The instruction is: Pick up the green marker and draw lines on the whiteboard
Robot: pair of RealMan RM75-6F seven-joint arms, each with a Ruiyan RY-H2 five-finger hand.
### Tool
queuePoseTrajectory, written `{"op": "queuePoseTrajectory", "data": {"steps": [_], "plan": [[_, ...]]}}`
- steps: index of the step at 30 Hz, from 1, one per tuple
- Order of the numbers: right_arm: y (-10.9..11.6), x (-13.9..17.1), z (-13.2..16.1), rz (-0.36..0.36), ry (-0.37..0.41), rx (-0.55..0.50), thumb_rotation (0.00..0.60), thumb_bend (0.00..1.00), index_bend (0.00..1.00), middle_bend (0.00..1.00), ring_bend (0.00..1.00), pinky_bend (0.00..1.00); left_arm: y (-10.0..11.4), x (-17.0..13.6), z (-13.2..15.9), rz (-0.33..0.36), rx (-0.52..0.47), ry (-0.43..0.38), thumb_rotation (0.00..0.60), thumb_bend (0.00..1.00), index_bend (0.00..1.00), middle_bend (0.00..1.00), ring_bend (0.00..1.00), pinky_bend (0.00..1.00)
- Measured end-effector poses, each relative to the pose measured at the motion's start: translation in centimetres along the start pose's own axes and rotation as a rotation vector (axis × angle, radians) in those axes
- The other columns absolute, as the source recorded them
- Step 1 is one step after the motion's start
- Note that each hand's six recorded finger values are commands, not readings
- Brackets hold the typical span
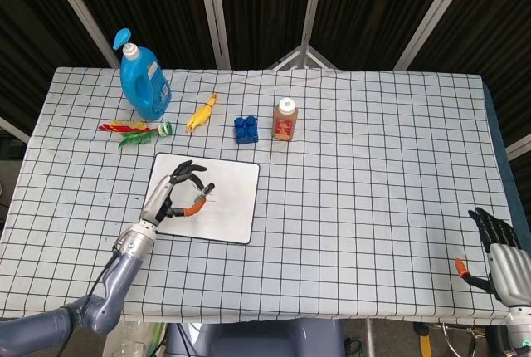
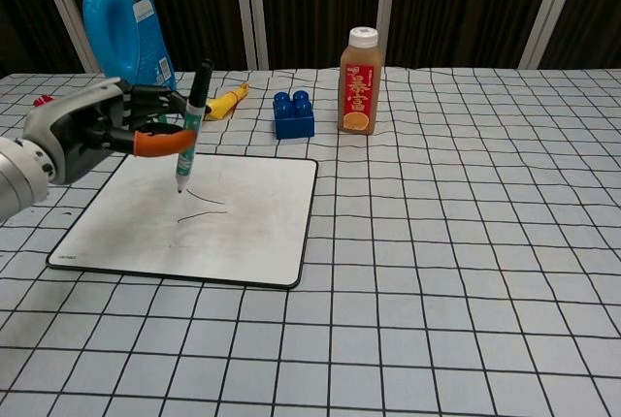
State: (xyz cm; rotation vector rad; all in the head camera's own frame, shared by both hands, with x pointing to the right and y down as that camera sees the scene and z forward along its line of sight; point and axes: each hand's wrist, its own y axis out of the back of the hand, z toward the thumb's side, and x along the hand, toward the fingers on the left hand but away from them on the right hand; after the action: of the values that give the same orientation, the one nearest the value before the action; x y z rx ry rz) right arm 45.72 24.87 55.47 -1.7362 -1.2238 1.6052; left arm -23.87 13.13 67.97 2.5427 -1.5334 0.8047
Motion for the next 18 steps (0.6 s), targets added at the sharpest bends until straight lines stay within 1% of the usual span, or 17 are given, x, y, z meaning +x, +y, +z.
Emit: {"op": "queuePoseTrajectory", "data": {"steps": [5, 10, 13, 18], "plan": [[0.0, 0.1, 0.0, -0.001, -0.002, 0.002, 0.600, 0.35, 0.00, 0.00, 0.00, 0.00, 1.6, -0.8, 2.5, 0.017, -0.008, -0.052, 0.600, 0.55, 0.70, 0.21, 0.05, 0.11], [0.0, 0.1, -0.1, 0.001, -0.002, 0.004, 0.600, 0.35, 0.00, 0.00, 0.00, 0.00, 2.9, -1.4, 3.0, 0.041, 0.041, -0.054, 0.600, 0.55, 0.70, 0.21, 0.05, 0.11], [0.0, 0.1, -0.1, 0.001, -0.003, 0.006, 0.600, 0.35, 0.00, 0.00, 0.00, 0.00, 3.6, -1.8, 2.8, 0.053, 0.099, -0.043, 0.600, 0.55, 0.70, 0.21, 0.05, 0.10], [0.0, 0.1, -0.1, 0.001, -0.003, 0.007, 0.600, 0.35, 0.00, 0.00, 0.00, 0.00, 5.2, -2.6, 1.7, 0.081, 0.246, 0.001, 0.600, 0.54, 0.69, 0.21, 0.05, 0.10]]}}
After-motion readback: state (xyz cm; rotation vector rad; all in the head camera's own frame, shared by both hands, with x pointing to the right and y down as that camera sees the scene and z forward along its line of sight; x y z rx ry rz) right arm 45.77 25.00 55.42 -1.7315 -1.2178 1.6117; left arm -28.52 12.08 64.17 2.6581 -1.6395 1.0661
